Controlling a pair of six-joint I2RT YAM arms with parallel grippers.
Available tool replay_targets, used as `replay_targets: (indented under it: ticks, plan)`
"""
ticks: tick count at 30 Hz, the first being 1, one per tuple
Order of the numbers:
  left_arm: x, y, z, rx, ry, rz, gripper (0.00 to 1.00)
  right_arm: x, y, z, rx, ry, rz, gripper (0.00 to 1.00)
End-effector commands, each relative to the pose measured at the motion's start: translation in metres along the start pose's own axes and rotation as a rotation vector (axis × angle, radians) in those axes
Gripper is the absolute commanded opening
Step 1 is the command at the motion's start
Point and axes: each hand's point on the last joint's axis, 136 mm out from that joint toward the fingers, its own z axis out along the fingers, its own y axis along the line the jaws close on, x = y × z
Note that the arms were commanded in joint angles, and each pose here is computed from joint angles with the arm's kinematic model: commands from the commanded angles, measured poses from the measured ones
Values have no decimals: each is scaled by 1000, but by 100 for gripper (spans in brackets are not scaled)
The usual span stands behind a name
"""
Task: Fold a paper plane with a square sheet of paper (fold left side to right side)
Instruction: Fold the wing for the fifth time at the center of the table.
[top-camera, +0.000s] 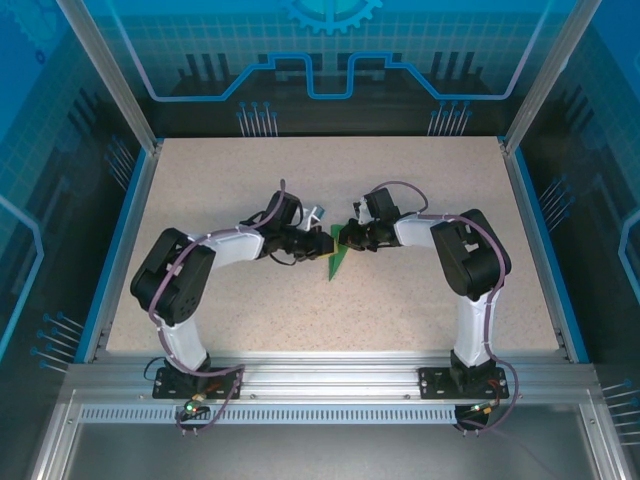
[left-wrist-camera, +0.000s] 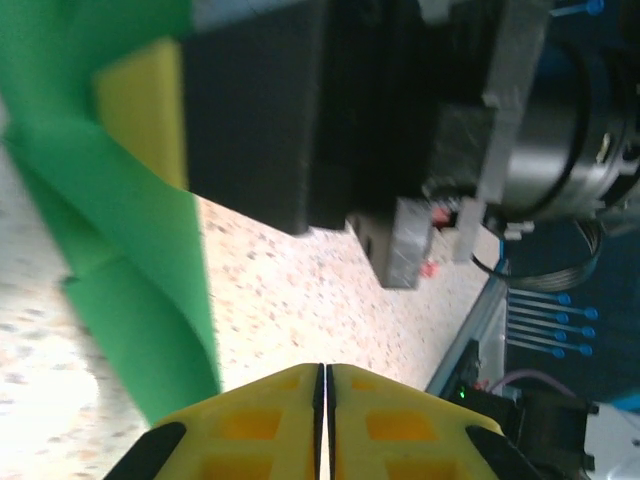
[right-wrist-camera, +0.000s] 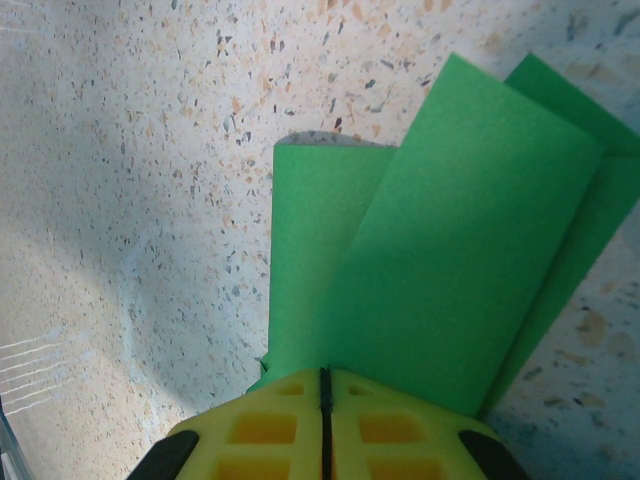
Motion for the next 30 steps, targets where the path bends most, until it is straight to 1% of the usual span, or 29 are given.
replay_targets:
  ticks: [1,6,11,17,25,30]
  plan:
    - [2,-4,8,24,47,-27,12,27,-30,13,90,84,42,9]
    - [0,5,21,14,76,-48,12,26,-30,12,91,83,41,9]
    - [5,21,30,-25,102,-72,12,26,-30,12,90,84,38,9]
    - [10,44,33,-112,114,-93,12,26,-31,11,101,85,36,9]
    - [15,63,35,-173,122,-116,12,26,-31,10,107,83,30,9]
    - [17,68,35,-191,126,-120,12,25,-30,9,107,81,26,9]
